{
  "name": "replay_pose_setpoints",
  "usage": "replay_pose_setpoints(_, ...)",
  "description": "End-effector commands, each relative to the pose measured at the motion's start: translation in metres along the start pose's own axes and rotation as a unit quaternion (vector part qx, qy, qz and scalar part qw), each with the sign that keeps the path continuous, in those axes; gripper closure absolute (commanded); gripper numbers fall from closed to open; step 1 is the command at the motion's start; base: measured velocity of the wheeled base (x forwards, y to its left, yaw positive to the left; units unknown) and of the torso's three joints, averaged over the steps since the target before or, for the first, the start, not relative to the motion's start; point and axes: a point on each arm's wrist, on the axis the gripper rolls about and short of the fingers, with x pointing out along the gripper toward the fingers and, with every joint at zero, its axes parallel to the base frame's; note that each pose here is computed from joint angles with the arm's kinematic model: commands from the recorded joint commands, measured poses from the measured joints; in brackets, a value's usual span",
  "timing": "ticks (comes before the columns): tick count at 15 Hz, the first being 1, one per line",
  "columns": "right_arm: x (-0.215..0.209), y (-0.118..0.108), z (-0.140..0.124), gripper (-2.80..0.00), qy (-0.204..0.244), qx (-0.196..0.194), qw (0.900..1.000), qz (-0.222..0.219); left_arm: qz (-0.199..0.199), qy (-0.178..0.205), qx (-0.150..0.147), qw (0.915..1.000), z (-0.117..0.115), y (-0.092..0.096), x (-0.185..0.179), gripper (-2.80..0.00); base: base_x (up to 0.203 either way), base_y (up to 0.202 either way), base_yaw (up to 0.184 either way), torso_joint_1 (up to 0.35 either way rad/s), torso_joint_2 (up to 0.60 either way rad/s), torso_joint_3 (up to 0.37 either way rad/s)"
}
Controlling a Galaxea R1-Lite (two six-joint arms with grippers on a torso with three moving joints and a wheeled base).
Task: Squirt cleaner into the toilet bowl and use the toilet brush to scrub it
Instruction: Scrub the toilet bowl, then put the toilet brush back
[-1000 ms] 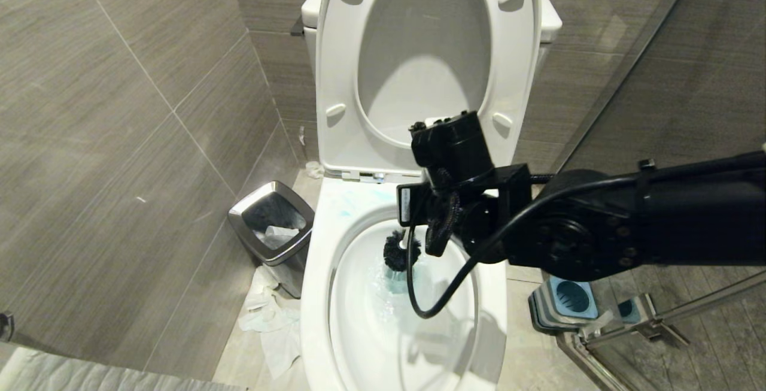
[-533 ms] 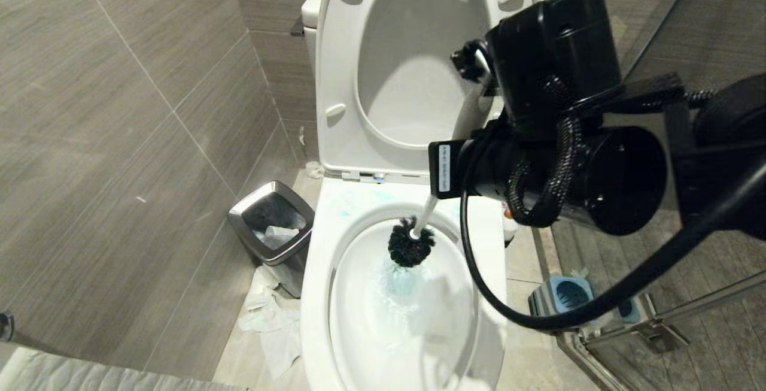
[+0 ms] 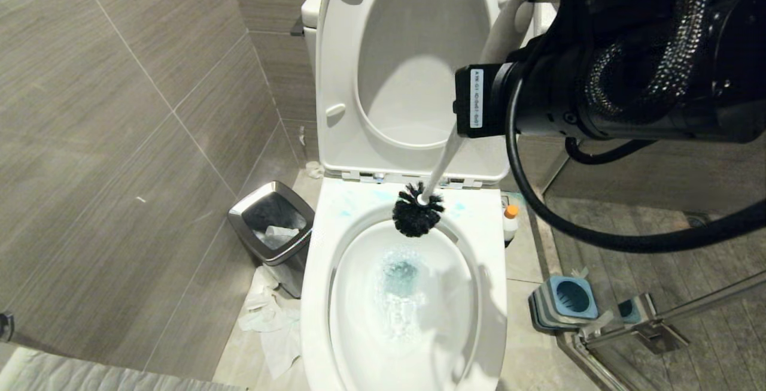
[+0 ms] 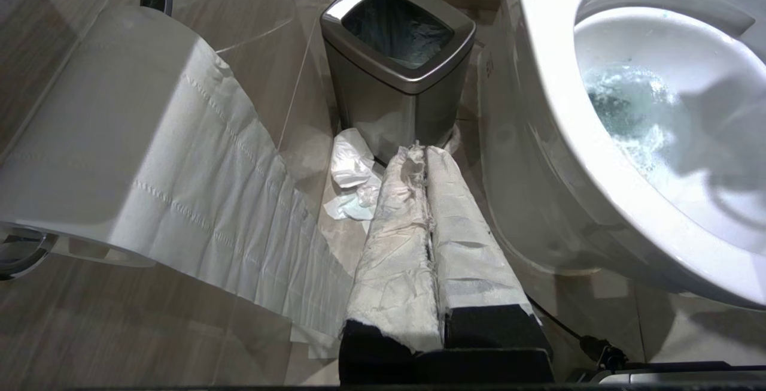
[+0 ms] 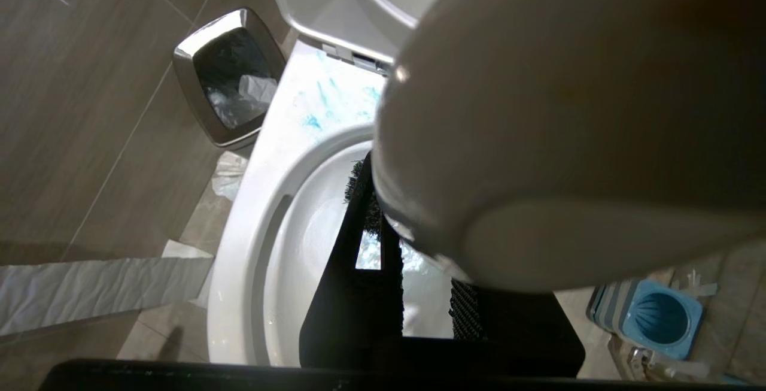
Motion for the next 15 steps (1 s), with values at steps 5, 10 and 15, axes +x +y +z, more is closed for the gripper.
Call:
replay_pose_setpoints(5, -0.020, -0.005, 0.005, 0.00, 0.003, -0.008, 1.000, 0.004, 0.000, 0.001, 0.000, 1.0000, 0.000, 0.000, 0.000, 0.00, 0.000, 0.000, 0.000, 0.000, 0.00, 0.000)
replay_pose_setpoints(10, -0.035, -0.016, 0.005, 0.00, 0.017, -0.023, 1.000, -0.009, 0.000, 0.001, 0.000, 1.0000, 0.000, 0.000, 0.000, 0.00, 0.000, 0.000, 0.000, 0.000, 0.00, 0.000)
replay_pose_setpoints(15, -0.043, -0.047, 0.012, 0.00, 0.015, -0.024, 0.998, -0.059, 0.000, 0.001, 0.000, 1.0000, 0.000, 0.000, 0.000, 0.00, 0.000, 0.000, 0.000, 0.000, 0.00, 0.000)
